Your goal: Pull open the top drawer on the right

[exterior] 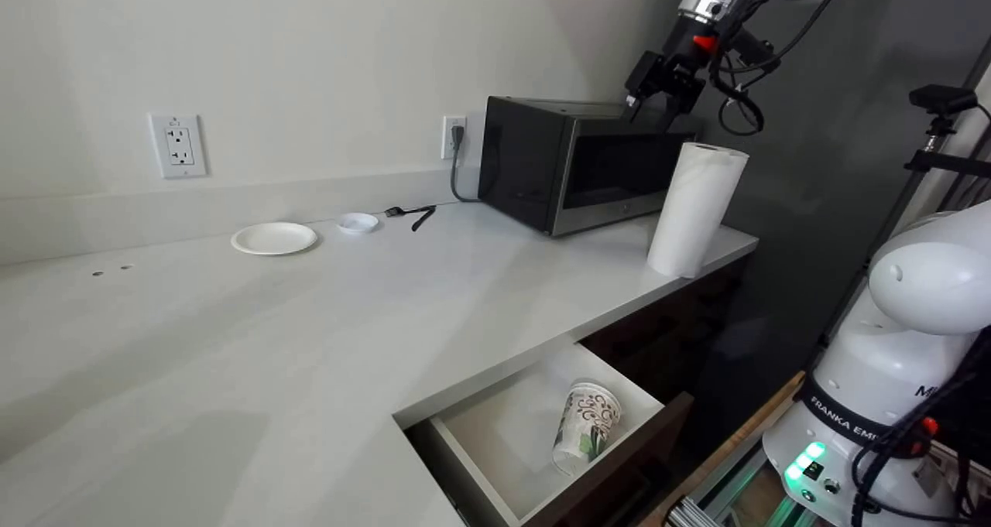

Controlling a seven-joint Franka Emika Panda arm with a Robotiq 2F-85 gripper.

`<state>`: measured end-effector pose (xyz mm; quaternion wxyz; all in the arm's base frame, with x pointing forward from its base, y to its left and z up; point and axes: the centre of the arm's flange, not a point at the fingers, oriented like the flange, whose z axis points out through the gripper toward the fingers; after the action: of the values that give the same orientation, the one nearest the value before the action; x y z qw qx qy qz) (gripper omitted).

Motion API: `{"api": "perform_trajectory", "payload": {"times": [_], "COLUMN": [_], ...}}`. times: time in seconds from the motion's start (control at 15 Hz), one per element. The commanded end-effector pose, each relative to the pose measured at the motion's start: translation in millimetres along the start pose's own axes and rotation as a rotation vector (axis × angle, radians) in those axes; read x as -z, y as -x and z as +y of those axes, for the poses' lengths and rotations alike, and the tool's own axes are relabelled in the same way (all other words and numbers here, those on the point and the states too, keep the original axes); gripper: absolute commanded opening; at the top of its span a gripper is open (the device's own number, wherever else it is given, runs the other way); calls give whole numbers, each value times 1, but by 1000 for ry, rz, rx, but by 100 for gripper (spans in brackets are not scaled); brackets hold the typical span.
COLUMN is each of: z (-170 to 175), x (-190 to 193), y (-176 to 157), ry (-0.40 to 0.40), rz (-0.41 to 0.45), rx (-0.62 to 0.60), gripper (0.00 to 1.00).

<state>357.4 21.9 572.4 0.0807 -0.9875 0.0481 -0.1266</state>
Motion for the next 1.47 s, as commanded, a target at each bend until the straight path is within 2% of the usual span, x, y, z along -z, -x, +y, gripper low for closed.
{"api": "perform_trajectory", "payload": {"times": [0.0, 0.47, 0.87, 0.93, 1.0, 1.2, 1.4], "z": [28, 140, 223, 232, 220, 223, 230], "x": [61, 126, 134, 133, 144, 144, 140], "y": [27, 93, 142, 147, 136, 137, 120], "ry": [12, 71, 207, 229, 185, 195, 196], "rz": [145, 385, 495, 509, 477, 482, 521], "rx": [-144, -460, -733, -782, -701, -708, -842], "gripper": [100, 100, 100, 100, 100, 100, 100]}}
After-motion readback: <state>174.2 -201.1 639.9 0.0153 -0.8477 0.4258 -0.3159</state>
